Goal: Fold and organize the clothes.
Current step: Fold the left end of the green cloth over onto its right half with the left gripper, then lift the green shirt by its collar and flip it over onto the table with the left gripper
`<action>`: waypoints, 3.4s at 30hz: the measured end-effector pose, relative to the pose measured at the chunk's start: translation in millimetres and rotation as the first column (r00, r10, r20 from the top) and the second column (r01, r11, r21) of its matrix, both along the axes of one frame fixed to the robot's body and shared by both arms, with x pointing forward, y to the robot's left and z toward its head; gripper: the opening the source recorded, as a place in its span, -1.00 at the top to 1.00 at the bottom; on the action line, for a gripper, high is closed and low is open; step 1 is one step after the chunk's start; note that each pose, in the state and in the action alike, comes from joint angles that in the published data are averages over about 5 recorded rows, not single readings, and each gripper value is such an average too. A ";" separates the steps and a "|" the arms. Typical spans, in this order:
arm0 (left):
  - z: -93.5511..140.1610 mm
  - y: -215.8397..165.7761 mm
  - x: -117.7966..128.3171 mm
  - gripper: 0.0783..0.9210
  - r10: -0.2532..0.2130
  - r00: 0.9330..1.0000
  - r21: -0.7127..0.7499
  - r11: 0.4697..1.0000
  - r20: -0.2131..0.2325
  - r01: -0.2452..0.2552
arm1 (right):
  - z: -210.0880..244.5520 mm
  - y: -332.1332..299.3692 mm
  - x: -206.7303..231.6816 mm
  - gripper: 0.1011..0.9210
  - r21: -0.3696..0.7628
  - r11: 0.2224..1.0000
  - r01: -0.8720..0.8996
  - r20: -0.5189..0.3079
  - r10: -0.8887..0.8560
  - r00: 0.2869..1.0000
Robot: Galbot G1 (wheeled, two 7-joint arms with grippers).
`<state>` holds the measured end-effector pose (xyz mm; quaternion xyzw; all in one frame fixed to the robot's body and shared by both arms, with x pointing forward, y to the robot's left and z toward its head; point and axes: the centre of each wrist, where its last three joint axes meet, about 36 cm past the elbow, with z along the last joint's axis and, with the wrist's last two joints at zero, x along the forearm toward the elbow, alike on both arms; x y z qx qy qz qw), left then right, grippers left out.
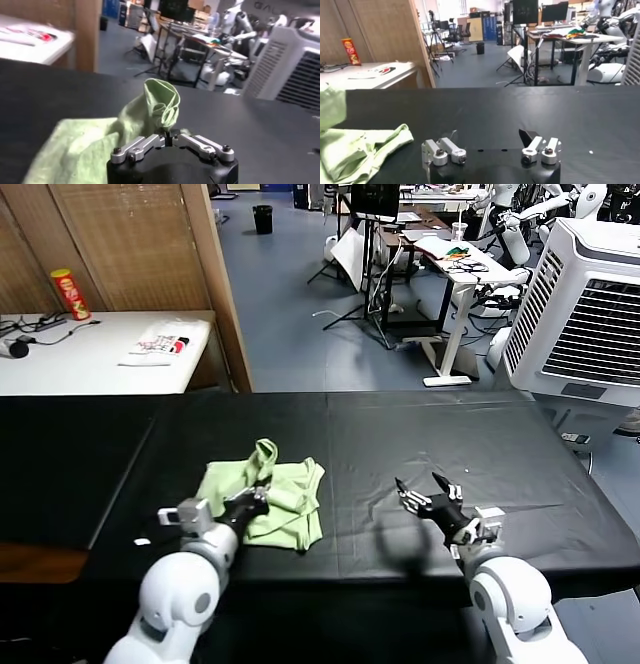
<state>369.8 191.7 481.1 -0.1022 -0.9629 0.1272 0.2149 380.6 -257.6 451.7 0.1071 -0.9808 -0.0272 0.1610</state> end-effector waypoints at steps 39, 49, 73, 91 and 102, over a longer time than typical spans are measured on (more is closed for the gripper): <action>-32.3 27.1 -23.1 -0.71 0.076 0.983 0.047 0.995 0.169 -0.084 | -21.6 96.6 55.1 -0.70 -0.025 0.963 -0.268 0.014 0.269 0.963; -54.9 76.1 -27.5 -0.71 0.179 0.972 0.049 0.981 0.154 -0.188 | -49.4 139.2 76.7 -0.70 -0.184 0.935 -0.304 -0.020 0.306 0.952; -115.0 121.3 -5.3 -0.69 0.316 0.948 -0.362 0.882 -0.024 -0.303 | 10.8 90.1 9.5 -0.70 0.084 0.954 -0.288 0.185 0.269 0.945; -106.2 116.7 -0.3 0.83 0.344 0.939 -0.305 0.892 -0.027 -0.335 | 3.5 94.7 -2.4 -0.70 0.072 0.964 -0.257 0.182 0.241 0.953; -83.6 146.4 -6.1 0.85 0.344 0.935 0.010 0.938 0.085 -0.346 | -7.6 87.1 -12.0 -0.70 -0.012 0.983 -0.183 0.158 0.183 0.970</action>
